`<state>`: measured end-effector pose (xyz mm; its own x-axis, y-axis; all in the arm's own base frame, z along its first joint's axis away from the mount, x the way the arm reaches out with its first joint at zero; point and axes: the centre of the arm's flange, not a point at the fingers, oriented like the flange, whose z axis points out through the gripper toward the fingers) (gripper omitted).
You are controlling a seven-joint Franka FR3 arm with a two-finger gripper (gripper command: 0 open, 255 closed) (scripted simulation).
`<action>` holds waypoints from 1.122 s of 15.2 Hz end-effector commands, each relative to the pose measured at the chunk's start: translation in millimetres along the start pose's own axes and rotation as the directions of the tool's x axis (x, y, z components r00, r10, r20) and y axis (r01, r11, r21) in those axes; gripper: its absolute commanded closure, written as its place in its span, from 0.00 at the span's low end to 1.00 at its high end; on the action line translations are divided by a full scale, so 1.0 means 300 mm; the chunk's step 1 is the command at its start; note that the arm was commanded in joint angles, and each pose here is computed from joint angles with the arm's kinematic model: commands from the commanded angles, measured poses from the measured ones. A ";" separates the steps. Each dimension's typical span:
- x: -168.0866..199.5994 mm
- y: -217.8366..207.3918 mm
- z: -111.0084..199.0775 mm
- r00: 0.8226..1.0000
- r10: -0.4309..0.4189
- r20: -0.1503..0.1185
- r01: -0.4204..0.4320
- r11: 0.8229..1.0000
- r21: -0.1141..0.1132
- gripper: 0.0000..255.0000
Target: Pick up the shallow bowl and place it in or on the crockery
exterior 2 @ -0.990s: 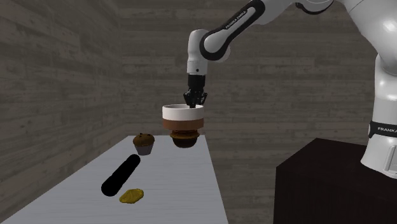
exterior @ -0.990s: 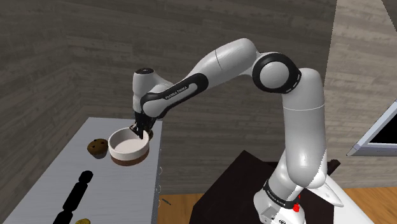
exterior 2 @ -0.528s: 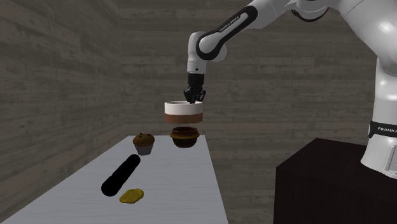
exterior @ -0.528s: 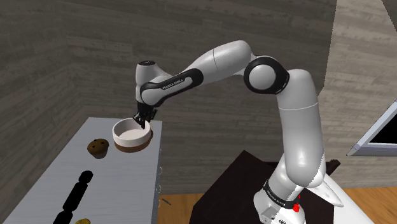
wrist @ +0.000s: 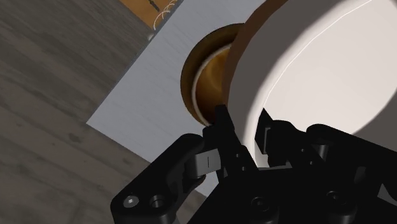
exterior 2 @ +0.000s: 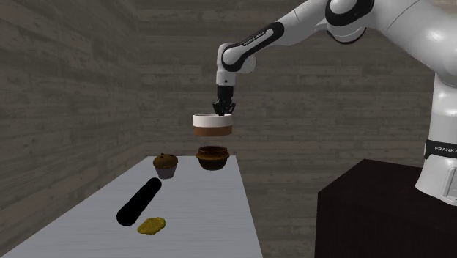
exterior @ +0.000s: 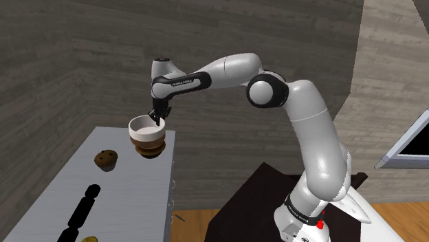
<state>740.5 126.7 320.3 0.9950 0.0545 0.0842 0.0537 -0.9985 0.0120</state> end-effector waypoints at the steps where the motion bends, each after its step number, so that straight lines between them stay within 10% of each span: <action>1: 0.062 0.055 0.000 1.000 -0.001 -0.001 0.001 1.000 0.000 1.00; 17: 0.144 0.152 0.228 1.000 -0.001 -0.001 0.001 1.000 0.000 1.00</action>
<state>791.8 83.5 260.4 0.9950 0.0553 0.0833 0.0545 -0.9984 0.0123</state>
